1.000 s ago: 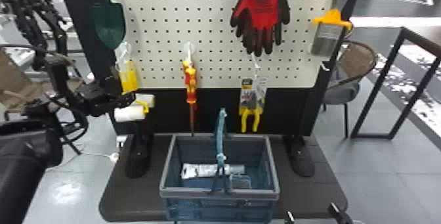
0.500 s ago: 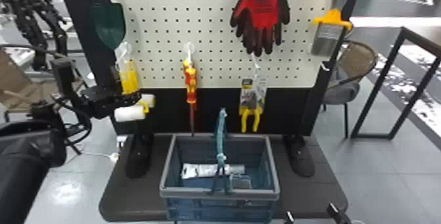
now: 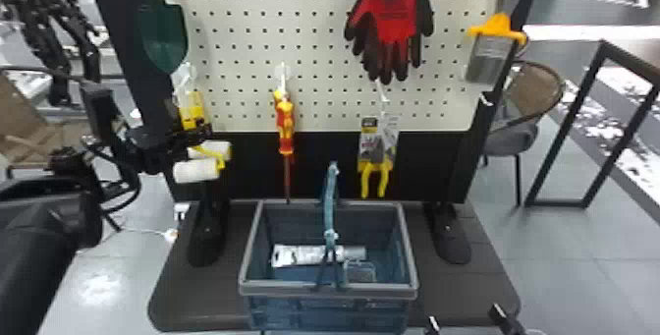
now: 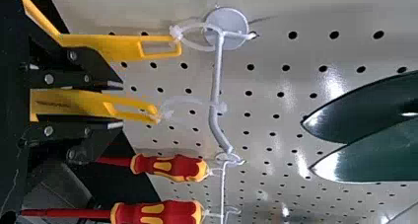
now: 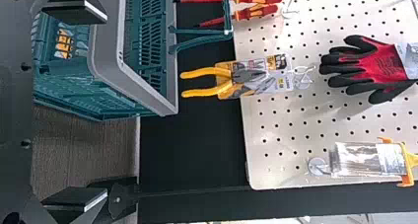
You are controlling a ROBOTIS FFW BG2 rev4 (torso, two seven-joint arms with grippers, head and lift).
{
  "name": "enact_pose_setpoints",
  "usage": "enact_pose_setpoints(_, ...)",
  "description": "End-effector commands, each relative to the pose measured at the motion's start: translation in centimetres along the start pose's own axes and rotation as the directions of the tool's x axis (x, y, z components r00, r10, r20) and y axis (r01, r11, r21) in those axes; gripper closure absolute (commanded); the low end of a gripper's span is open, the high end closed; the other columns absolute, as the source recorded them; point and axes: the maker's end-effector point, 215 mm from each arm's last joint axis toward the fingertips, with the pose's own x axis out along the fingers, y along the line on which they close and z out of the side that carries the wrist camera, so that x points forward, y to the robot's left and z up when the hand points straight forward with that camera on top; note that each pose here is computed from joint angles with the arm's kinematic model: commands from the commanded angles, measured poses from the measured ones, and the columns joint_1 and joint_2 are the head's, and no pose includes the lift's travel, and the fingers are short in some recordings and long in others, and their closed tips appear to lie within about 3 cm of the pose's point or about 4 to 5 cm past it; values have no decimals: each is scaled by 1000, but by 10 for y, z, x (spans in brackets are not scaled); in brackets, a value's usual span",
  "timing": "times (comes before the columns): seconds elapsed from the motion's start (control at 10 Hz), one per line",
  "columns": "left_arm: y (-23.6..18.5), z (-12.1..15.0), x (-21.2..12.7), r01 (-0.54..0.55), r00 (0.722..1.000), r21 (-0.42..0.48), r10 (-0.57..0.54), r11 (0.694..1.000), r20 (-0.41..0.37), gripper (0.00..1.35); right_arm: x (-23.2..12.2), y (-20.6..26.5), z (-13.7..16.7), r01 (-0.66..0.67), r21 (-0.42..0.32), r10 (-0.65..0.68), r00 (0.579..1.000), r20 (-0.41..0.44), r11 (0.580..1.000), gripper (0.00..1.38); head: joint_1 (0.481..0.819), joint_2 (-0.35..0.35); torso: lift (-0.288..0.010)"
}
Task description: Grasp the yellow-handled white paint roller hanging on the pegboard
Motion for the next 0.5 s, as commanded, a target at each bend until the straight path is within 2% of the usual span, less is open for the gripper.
enact_pose_setpoints(0.0, -2, 2, 0, -1, 1000, -1, 1, 1000, 19, 1217, 0, 0, -1, 0, 0, 0, 1000, -2, 1000, 68, 549, 0, -100)
enact_pose_setpoints(0.4, -4, -1, 1, 1, 1000, 0, -1, 1000, 13, 1217, 0, 0, -1, -1, 0, 1, 1000, -2, 1000, 68, 549, 0, -100)
